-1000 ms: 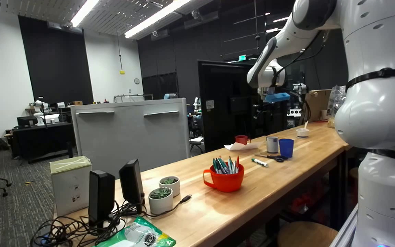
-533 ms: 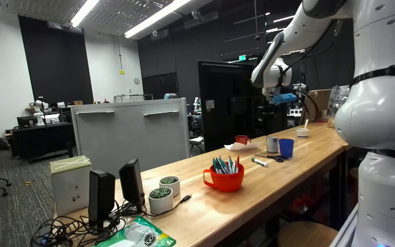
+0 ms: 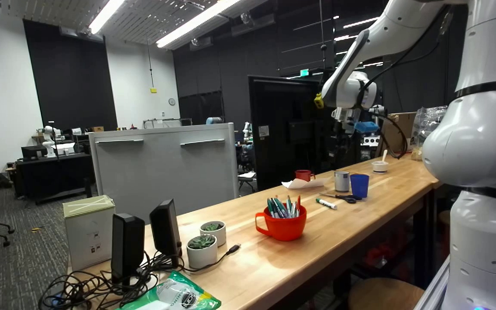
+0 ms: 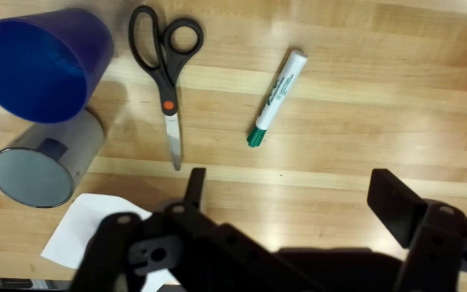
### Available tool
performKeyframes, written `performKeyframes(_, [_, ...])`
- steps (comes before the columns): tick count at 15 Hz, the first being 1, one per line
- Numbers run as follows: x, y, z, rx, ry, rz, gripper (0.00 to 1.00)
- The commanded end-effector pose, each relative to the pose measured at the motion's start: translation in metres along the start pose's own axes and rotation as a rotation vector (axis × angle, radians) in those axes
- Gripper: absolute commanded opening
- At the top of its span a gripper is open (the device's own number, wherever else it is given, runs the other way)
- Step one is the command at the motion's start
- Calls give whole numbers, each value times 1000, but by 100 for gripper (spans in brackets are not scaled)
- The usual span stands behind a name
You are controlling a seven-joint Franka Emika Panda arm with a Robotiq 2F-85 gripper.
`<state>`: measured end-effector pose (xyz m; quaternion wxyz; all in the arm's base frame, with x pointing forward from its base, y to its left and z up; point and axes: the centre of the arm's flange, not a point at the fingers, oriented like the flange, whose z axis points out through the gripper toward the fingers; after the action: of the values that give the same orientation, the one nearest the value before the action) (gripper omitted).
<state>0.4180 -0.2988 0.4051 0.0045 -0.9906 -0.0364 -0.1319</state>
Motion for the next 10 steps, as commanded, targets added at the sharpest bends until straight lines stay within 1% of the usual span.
performKeyframes(1, [-29, -35, -2, 92, 6, -79, 100])
performKeyframes(6, [-54, -70, 10, 172, -43, -159, 100])
performKeyframes(10, [-74, -98, 20, 254, -48, -202, 100])
